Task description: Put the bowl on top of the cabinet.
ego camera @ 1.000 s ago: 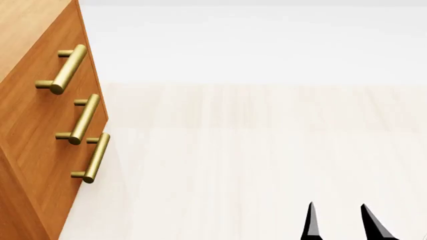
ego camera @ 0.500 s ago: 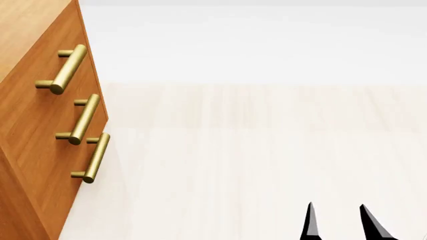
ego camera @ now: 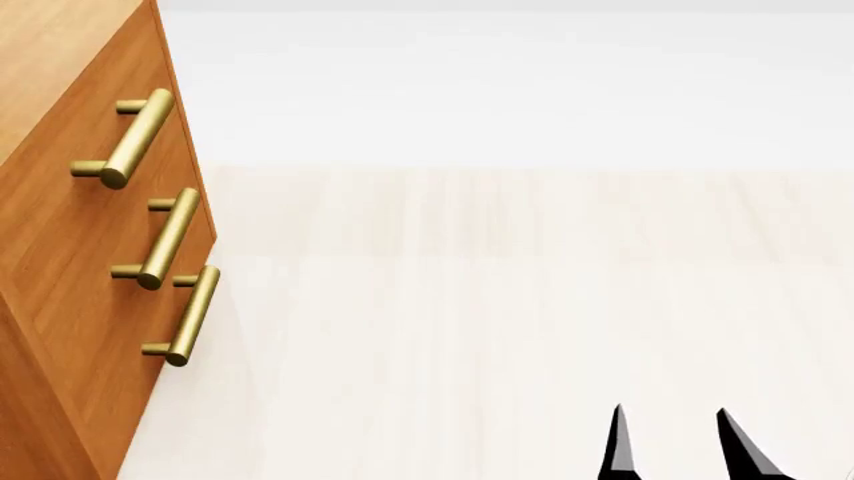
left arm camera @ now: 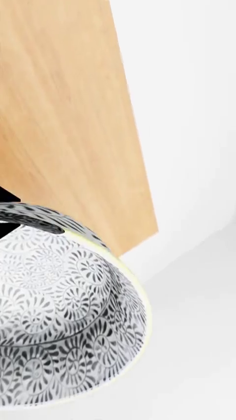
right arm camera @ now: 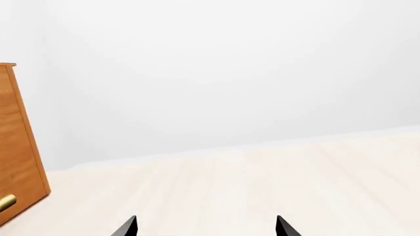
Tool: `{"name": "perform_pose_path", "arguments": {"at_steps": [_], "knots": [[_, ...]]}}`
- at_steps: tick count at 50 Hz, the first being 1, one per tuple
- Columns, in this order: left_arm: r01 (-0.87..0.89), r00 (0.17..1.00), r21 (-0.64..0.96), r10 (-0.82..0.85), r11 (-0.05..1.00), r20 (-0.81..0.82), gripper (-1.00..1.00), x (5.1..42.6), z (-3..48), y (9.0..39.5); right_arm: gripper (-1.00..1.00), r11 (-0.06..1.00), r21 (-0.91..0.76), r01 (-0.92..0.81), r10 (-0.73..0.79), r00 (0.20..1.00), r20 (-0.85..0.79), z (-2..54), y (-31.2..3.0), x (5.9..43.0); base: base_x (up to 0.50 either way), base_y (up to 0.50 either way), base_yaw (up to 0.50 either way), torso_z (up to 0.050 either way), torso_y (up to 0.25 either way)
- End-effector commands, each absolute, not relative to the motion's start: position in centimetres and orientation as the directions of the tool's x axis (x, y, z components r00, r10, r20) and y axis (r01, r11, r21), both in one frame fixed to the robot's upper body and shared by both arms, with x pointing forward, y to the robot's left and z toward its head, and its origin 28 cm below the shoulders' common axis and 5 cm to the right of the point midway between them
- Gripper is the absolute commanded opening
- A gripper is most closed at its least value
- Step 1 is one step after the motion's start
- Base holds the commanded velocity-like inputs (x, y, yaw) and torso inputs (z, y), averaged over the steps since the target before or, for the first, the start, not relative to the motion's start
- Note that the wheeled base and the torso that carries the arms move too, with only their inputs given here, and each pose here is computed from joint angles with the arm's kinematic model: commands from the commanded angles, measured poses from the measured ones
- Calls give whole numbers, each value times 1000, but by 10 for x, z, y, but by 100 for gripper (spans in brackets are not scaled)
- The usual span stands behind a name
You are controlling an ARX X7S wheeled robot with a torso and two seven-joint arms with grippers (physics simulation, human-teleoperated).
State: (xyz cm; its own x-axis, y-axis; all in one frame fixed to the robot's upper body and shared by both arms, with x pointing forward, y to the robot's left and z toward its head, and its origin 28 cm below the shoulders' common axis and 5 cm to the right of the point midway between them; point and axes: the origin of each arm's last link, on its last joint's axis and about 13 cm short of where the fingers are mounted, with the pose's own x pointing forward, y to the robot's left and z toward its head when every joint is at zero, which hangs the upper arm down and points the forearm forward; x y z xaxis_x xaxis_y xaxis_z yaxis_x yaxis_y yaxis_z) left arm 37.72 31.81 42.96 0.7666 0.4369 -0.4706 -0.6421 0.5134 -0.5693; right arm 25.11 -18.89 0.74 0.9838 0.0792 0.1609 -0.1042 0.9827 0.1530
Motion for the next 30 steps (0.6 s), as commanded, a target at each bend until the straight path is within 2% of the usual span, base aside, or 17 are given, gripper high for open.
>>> {"name": "perform_pose_path", "arguments": {"at_steps": [1,18,30], "knots": [[-633,774,-607,419,481,-475,-100,380,422,323,100,983,153,-104,79,984,159,7,-189,251,0,0,0,0,0],[-695,716,-593,472,407,-515,-100,386,408,331,100,983,151,-104,82,986,148,5,-188,254,0,0,0,1,0],[-718,695,-574,464,395,-550,-100,391,389,334,100,983,148,-105,84,986,144,4,-187,255,0,0,0,0,1]]}}
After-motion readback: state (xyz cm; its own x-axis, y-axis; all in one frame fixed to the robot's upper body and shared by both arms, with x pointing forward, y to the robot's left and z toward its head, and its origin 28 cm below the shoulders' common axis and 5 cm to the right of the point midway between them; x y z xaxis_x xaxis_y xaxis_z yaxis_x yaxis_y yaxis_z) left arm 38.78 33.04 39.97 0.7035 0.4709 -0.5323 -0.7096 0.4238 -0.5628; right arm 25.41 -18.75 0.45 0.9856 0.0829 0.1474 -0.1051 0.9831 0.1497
